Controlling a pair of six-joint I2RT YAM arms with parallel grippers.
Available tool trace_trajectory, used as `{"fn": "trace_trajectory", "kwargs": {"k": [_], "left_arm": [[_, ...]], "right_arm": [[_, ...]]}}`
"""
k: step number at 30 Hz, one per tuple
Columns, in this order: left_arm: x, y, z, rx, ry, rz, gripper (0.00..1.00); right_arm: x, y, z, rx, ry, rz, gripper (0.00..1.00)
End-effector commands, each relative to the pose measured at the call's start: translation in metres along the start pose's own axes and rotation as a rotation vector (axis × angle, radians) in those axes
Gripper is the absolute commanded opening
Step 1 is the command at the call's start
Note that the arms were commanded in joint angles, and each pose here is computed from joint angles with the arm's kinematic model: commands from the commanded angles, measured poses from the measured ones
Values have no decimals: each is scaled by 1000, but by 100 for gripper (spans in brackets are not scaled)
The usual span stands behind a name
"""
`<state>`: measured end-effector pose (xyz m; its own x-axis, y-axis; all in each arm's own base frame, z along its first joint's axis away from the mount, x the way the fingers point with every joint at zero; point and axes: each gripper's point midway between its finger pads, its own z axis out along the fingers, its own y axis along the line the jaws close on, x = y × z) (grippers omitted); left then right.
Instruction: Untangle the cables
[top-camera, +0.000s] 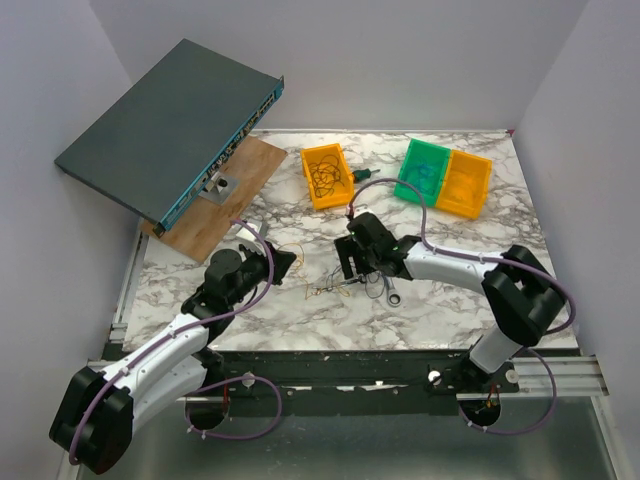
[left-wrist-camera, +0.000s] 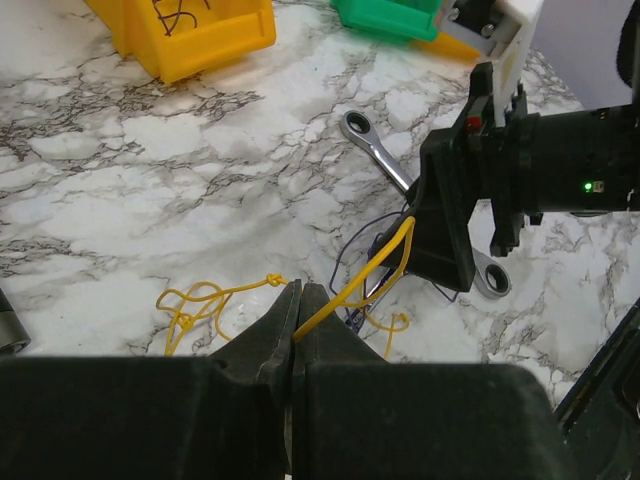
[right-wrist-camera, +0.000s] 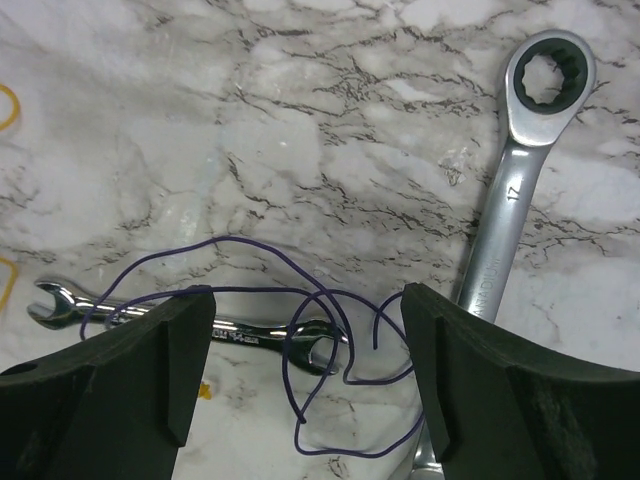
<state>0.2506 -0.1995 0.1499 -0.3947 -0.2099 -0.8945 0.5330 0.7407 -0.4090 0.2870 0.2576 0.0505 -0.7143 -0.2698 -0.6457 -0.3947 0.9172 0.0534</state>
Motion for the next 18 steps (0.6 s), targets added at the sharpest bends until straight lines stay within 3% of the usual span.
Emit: {"fn": "trace_trajectory", "kwargs": {"k": [1, 4, 9, 13, 18], "left_arm": [[-4, -4, -1, 16, -14, 15, 0], [-4, -4, -1, 14, -16, 17, 0], [-3, -3, -1, 11, -10, 17, 0], [-4, -3, -1, 10, -14, 18, 0], [-4, -3, 0, 11, -9, 17, 0]], "right_arm": [[6, -3, 13, 26, 27, -22, 82], [7, -2, 19, 32, 35, -17, 68], [-11, 0, 14, 39, -5, 9, 11], [-44, 0, -4, 48, -91, 22, 1], [-97, 3, -24, 69, -201, 15, 1]]}}
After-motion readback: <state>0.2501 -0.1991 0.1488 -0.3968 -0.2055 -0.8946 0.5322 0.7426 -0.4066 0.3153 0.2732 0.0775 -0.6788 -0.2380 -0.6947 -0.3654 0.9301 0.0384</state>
